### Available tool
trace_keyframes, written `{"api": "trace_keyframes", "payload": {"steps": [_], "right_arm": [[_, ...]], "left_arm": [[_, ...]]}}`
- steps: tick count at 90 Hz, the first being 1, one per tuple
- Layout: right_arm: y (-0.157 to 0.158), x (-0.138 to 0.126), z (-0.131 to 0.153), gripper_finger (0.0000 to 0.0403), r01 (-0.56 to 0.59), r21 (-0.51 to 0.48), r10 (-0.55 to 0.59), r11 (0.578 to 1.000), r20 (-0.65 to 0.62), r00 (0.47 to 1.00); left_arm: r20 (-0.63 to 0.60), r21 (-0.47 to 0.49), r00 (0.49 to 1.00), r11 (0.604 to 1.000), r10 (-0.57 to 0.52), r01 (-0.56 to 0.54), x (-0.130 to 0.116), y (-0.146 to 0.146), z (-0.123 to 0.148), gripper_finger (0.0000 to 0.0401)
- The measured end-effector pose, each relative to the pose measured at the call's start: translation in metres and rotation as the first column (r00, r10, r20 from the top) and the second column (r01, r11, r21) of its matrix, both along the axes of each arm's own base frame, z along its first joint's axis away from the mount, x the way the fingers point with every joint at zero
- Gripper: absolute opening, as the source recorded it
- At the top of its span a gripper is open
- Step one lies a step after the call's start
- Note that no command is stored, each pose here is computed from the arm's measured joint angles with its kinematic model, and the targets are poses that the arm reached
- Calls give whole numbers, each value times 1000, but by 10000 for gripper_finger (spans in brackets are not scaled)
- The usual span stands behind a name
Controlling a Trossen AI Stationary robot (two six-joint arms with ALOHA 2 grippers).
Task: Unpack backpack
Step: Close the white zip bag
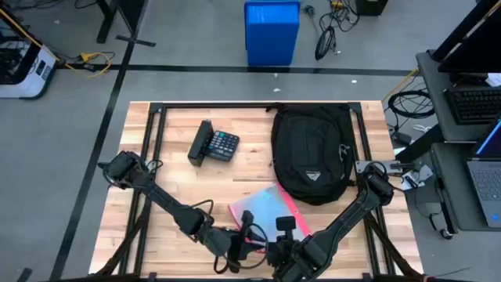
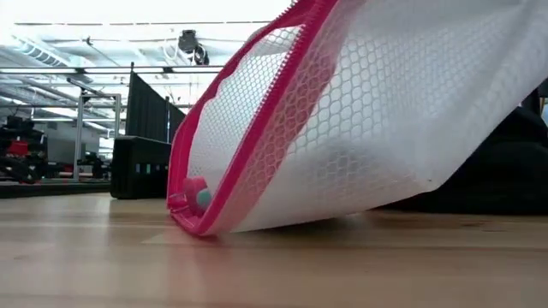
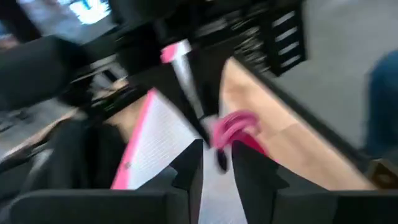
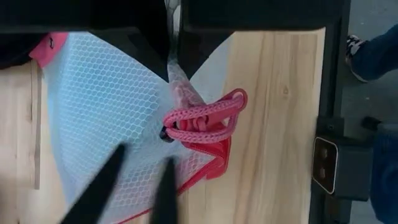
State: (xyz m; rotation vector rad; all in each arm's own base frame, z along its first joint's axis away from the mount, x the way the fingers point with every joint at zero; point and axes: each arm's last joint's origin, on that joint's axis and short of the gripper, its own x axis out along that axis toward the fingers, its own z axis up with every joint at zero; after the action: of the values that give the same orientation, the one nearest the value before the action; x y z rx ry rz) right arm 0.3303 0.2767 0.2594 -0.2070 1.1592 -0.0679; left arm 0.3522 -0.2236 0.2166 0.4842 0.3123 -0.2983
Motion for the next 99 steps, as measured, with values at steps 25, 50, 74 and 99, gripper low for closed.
{"api": "trace_keyframes", "payload": {"steps": [25, 50, 74, 99], "right_arm": [[0, 0, 0, 0, -20, -10, 20, 1000, -4, 1000], [0, 1, 0, 0, -44, -21, 44, 999, -8, 999], [0, 1, 0, 0, -46, -20, 45, 999, -7, 999], [0, 1, 0, 0, -56, -25, 56, 998, -8, 998]], "left_arm": [[-47, -92, 986, 983, -161, 156, 7, 9, -2, 98], [-46, -95, 988, 985, -150, 145, 11, 15, -1, 99], [-66, -89, 989, 988, -135, 129, 13, 21, -3, 99], [-118, -247, 975, 956, -190, 156, 20, 32, -4, 99]]}}
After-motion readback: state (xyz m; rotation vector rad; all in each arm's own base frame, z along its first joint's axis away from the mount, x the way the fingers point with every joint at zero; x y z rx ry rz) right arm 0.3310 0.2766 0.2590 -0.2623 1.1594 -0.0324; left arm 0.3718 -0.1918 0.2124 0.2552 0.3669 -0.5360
